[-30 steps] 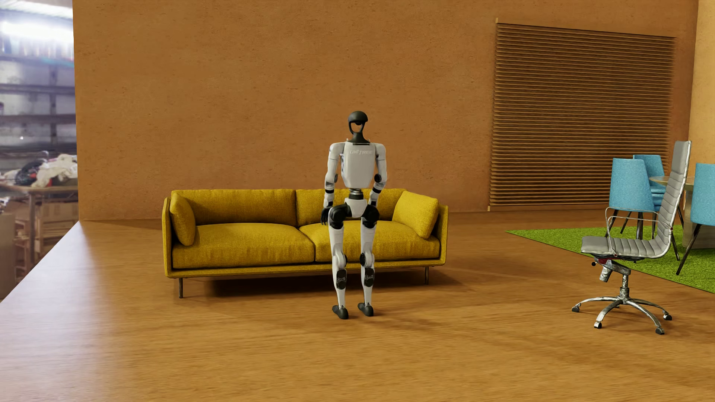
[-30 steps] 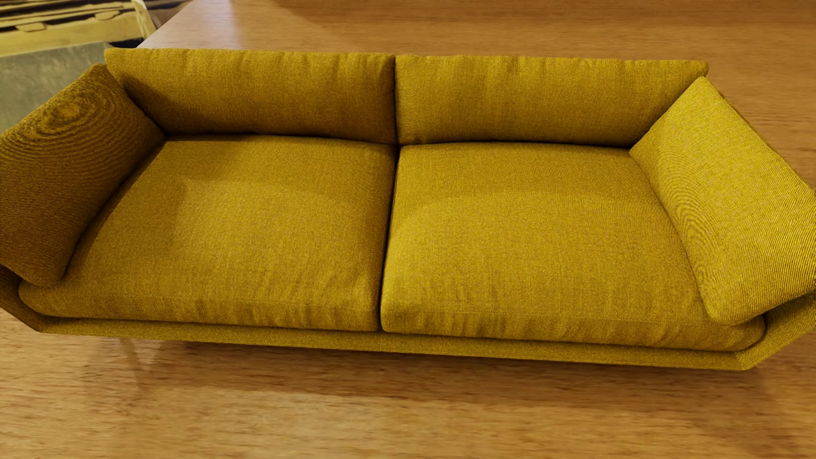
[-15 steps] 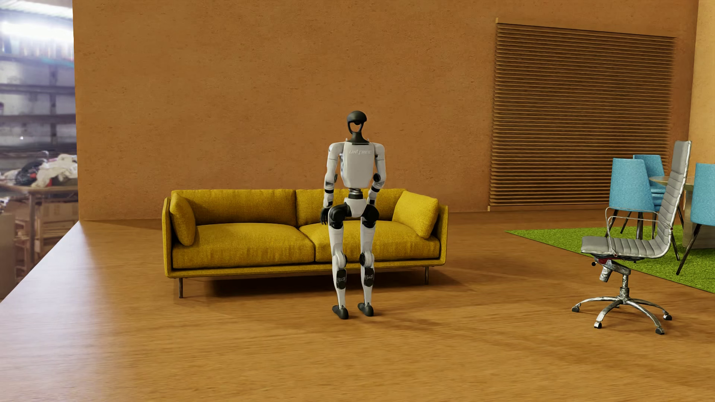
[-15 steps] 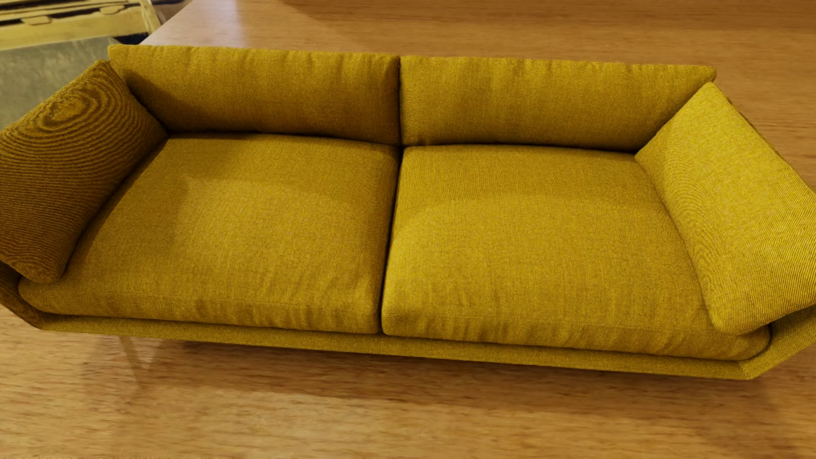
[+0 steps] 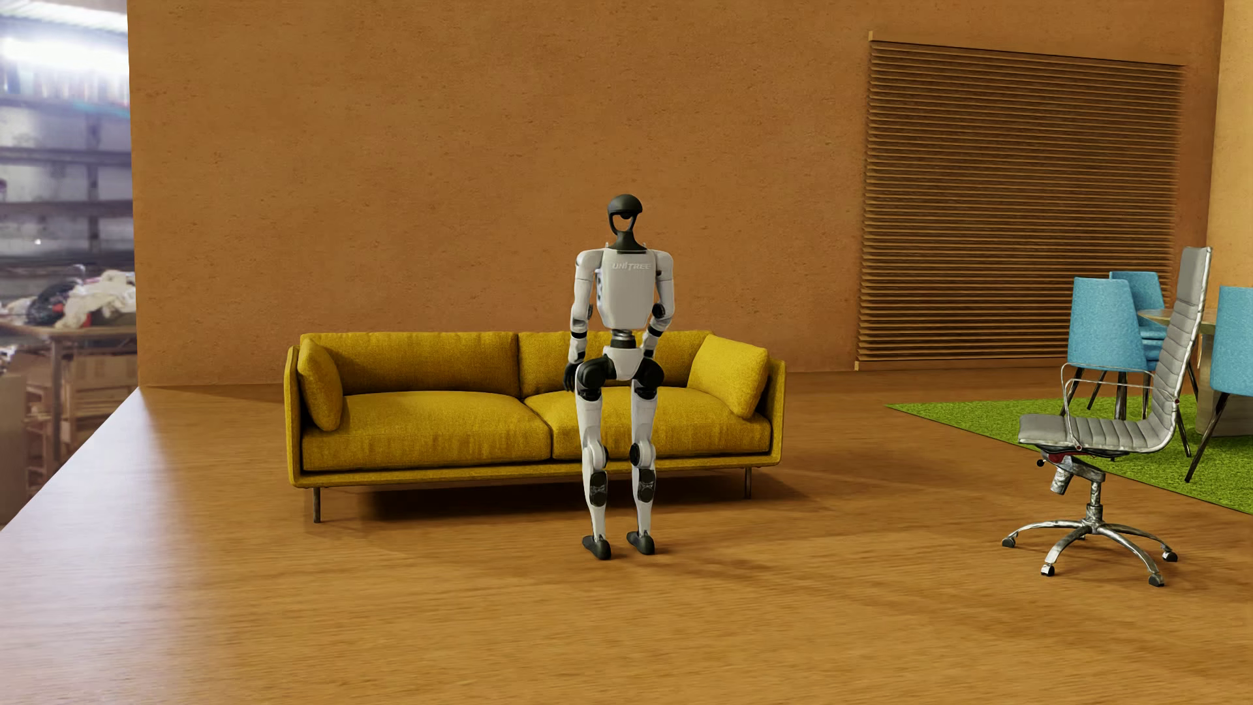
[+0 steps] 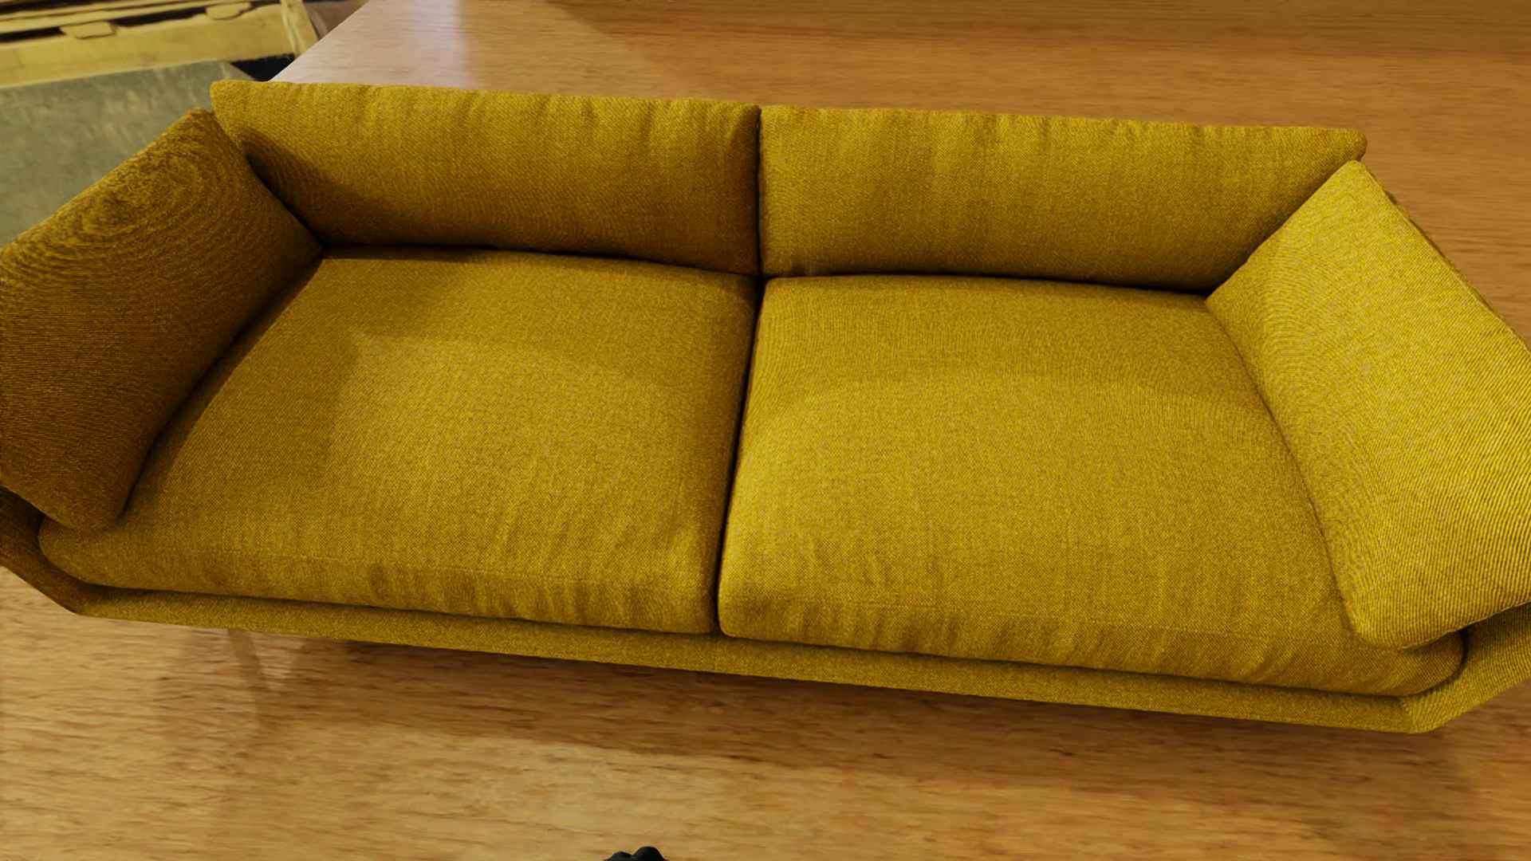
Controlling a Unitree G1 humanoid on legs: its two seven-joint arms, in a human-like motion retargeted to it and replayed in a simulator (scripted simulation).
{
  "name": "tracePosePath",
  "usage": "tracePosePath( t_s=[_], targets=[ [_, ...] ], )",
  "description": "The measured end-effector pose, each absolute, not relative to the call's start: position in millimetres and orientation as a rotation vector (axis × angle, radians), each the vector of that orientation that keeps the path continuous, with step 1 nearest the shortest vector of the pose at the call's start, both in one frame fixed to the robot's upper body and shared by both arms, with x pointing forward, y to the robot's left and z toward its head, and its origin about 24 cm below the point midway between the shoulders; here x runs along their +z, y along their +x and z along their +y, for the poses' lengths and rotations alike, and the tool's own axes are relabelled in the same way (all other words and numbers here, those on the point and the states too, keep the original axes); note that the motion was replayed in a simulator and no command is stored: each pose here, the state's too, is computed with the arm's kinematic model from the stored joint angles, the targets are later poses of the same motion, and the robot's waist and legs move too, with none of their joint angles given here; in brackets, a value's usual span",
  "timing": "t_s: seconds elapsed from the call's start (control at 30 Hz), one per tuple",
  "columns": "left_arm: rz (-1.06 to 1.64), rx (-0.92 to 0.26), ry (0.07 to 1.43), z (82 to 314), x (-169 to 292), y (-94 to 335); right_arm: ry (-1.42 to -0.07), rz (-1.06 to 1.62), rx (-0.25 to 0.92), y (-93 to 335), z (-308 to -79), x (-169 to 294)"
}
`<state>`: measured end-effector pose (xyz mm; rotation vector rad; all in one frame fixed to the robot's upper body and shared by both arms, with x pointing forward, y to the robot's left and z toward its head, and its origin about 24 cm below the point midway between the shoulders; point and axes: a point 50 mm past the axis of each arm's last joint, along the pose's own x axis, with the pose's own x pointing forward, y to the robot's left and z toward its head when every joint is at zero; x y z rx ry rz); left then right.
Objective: Go to the sofa
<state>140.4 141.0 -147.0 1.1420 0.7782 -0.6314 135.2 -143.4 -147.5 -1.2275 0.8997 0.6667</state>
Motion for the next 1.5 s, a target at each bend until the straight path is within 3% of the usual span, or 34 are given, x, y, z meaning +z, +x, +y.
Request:
tracePosePath(
  t_s=[0.37, 1.03, 1.5],
  targets=[
    [0.844, -0.641, 1.129, 146.0, -153.4, 123.5, -1.224, 0.929, 0.661, 127.5, -149.3, -150.8],
    [0.789, -0.720, 1.177, 141.3, -151.9, 126.9, -1.241, 0.889, 0.691, 130.3, -145.3, -149.6],
    [0.796, -0.711, 1.194, 148.8, -152.5, 125.1, -1.225, 0.912, 0.667, 123.4, -146.3, -150.7]
  ],
)
